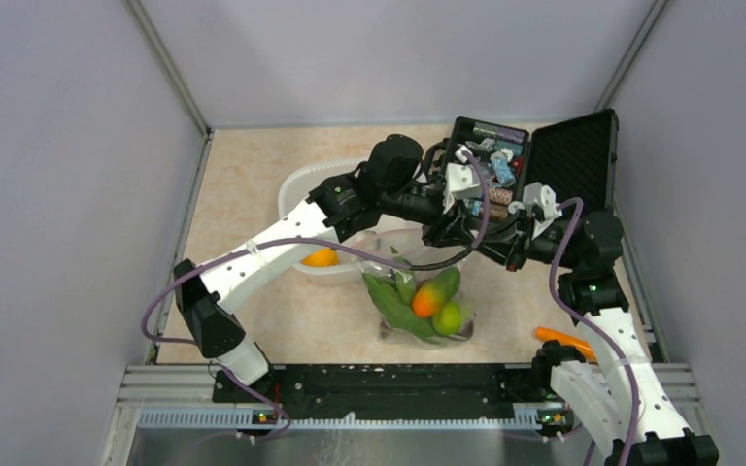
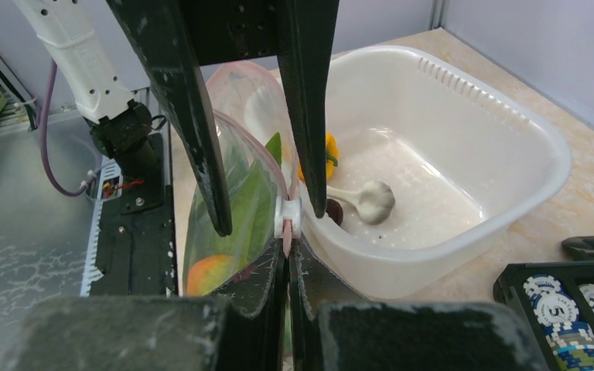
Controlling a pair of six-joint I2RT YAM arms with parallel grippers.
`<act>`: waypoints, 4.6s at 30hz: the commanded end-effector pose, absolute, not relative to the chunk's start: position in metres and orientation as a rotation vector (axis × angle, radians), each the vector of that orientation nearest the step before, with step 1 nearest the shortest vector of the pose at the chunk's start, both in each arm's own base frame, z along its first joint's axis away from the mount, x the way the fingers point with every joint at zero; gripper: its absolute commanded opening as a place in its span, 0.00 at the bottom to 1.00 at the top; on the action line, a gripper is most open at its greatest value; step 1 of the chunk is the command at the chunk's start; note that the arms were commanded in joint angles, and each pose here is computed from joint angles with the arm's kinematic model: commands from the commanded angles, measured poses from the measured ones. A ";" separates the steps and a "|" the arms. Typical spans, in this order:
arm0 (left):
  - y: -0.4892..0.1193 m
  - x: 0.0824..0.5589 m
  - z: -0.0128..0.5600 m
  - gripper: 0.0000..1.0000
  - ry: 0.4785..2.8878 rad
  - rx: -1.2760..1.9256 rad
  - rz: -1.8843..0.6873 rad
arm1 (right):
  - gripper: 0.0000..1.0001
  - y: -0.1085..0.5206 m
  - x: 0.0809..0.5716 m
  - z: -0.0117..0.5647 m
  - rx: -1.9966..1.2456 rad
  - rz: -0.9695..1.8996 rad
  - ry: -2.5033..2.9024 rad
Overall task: Place the food in the zip-top bag and seal the zipper
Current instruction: Zip the zipper food storage bag at the center of the board.
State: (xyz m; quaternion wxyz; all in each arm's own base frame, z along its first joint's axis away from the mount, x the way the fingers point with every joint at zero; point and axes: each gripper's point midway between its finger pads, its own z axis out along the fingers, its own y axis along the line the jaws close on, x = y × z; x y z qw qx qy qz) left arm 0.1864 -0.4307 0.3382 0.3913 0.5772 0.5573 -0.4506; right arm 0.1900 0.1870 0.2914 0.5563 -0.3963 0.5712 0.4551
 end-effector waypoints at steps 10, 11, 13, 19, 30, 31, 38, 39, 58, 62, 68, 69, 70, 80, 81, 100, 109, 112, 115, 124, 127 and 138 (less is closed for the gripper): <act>-0.432 0.179 0.337 0.19 1.381 1.535 -1.163 | 0.00 0.189 0.183 0.313 -0.991 1.035 1.254; -0.431 0.179 0.338 0.22 1.380 1.531 -1.163 | 0.00 0.189 0.183 0.313 -0.992 1.034 1.253; -0.431 0.179 0.340 0.26 1.376 1.523 -1.161 | 0.00 0.189 0.183 0.312 -0.992 1.036 1.255; -0.430 0.180 0.344 0.26 1.371 1.504 -1.155 | 0.00 0.189 0.183 0.311 -0.993 1.037 1.257; -0.421 0.186 0.343 0.10 1.386 1.489 -1.071 | 0.00 0.189 0.184 0.311 -0.993 1.033 1.258; -0.420 0.186 0.344 0.11 1.385 1.488 -1.068 | 0.00 0.189 0.184 0.311 -0.993 1.034 1.258; -0.421 0.185 0.345 0.34 1.379 1.487 -1.084 | 0.00 0.189 0.183 0.312 -0.995 1.033 1.256; -0.421 0.184 0.346 0.34 1.375 1.487 -1.087 | 0.00 0.189 0.183 0.312 -0.995 1.033 1.257; -0.426 0.178 0.355 0.28 1.331 1.475 -1.155 | 0.00 0.189 0.184 0.308 -0.997 1.031 1.266; -0.426 0.178 0.351 0.22 1.351 1.479 -1.158 | 0.00 0.189 0.184 0.310 -0.998 1.028 1.261; -0.423 0.181 0.343 0.30 1.382 1.491 -1.116 | 0.00 0.188 0.184 0.310 -0.993 1.019 1.260; -0.422 0.182 0.342 0.31 1.385 1.493 -1.109 | 0.00 0.188 0.184 0.310 -0.995 1.020 1.259; -0.422 0.181 0.342 0.31 1.387 1.498 -1.108 | 0.00 0.188 0.184 0.311 -0.993 1.020 1.259; -0.427 0.182 0.349 0.24 1.372 1.475 -1.134 | 0.00 0.188 0.183 0.311 -0.992 1.021 1.260; -0.427 0.182 0.350 0.24 1.370 1.470 -1.136 | 0.00 0.188 0.183 0.311 -0.992 1.019 1.260; -0.403 0.192 0.322 0.00 1.465 1.509 -0.985 | 0.00 0.187 0.182 0.312 -0.997 0.999 1.262; -0.395 0.191 0.322 0.00 1.471 1.522 -0.975 | 0.00 0.187 0.182 0.312 -0.999 1.004 1.263; -0.400 0.187 0.327 0.00 1.449 1.520 -1.018 | 0.00 0.188 0.181 0.311 -1.000 1.017 1.262; -0.405 0.181 0.335 0.00 1.427 1.524 -1.075 | 0.15 0.189 0.181 0.309 -1.003 1.039 1.271; -0.410 0.175 0.340 0.00 1.412 1.533 -1.116 | 0.44 0.190 0.182 0.309 -1.017 1.046 1.271; -0.412 0.174 0.341 0.00 1.409 1.535 -1.121 | 0.40 0.193 0.184 0.309 -1.013 1.056 1.283; -0.412 0.177 0.340 0.00 1.425 1.529 -1.103 | 0.20 0.204 0.185 0.305 -1.039 1.052 1.316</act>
